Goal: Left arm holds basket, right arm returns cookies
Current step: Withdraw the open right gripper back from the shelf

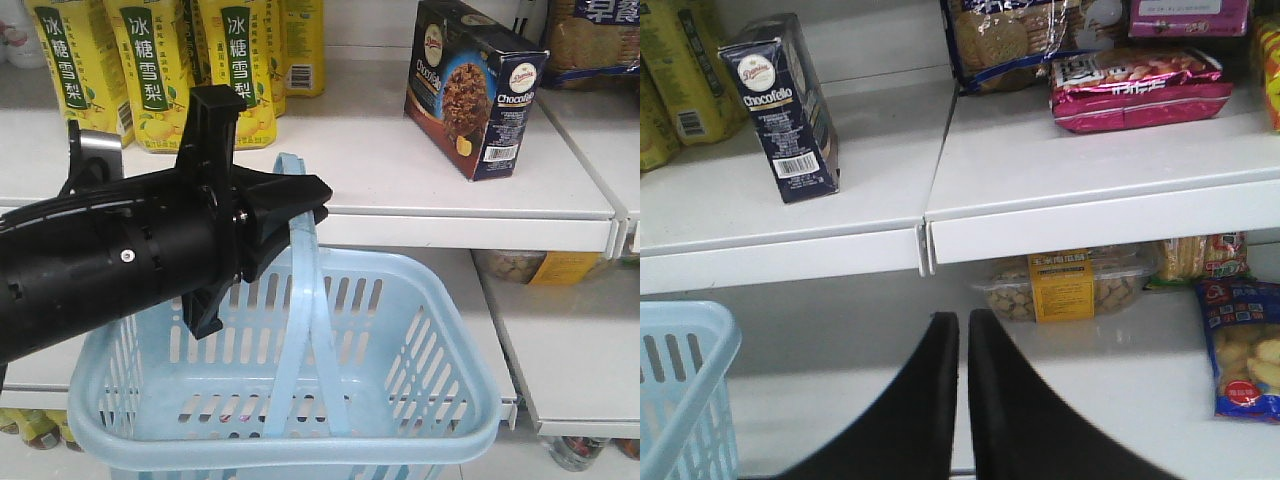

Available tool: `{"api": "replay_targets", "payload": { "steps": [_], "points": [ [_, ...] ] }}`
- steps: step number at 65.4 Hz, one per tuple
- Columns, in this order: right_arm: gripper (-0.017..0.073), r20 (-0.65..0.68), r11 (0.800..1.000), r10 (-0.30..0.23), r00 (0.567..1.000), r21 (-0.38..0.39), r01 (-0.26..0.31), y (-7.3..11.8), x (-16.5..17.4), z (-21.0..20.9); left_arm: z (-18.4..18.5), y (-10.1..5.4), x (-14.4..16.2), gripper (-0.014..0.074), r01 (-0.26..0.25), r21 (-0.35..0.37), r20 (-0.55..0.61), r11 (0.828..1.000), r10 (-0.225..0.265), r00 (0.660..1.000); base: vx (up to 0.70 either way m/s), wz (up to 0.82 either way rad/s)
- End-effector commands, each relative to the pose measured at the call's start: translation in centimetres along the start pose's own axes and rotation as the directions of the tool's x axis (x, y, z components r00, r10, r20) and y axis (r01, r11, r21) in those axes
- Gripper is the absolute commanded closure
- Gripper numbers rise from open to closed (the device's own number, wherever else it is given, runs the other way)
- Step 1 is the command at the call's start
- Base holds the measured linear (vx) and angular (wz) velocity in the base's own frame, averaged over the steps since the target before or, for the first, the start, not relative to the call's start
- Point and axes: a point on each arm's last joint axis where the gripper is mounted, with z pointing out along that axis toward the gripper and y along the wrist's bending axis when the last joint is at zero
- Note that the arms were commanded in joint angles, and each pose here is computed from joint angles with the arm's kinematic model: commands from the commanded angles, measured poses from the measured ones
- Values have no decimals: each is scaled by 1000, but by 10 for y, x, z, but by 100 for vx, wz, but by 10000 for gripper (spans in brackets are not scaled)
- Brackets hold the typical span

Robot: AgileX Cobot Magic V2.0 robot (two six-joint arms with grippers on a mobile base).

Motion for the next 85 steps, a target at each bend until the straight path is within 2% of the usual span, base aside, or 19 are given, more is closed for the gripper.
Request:
{"api": "replay_targets", "payload": {
  "steps": [1,37,50,58,61,67,71,85],
  "points": [
    [570,59,1000,-14,998,-12,14,3,-10,0,-10,-21,-3,596,-24,70,29,997,22,999,0,0],
    [570,59,1000,-14,998,-11,15,3,-10,0,-10,-21,-3,596,-26,69,30,997,24,999,0,0],
    [570,59,1000,-14,998,-11,15,3,-10,0,-11,-21,-7,596,-34,59,74,998,30,997,0,0],
    [570,59,1000,-14,998,-11,15,3,-10,0,-21,-26,-11,596,-36,75,135,997,26,991,0,0],
    [570,59,1000,-14,998,-11,15,3,-10,0,-25,-29,-12,596,-44,85,151,995,31,988,0,0],
    [570,60,1000,-14,998,-11,15,3,-10,0,-35,-35,-14,596,-103,98,187,990,84,979,0,0],
    [570,60,1000,-14,998,-11,15,3,-10,0,-41,-35,-16,596,-109,107,193,988,86,977,0,0],
    [570,60,1000,-14,998,-11,15,3,-10,0,-56,-17,-22,596,-94,98,173,991,76,982,0,0]
  ]
}}
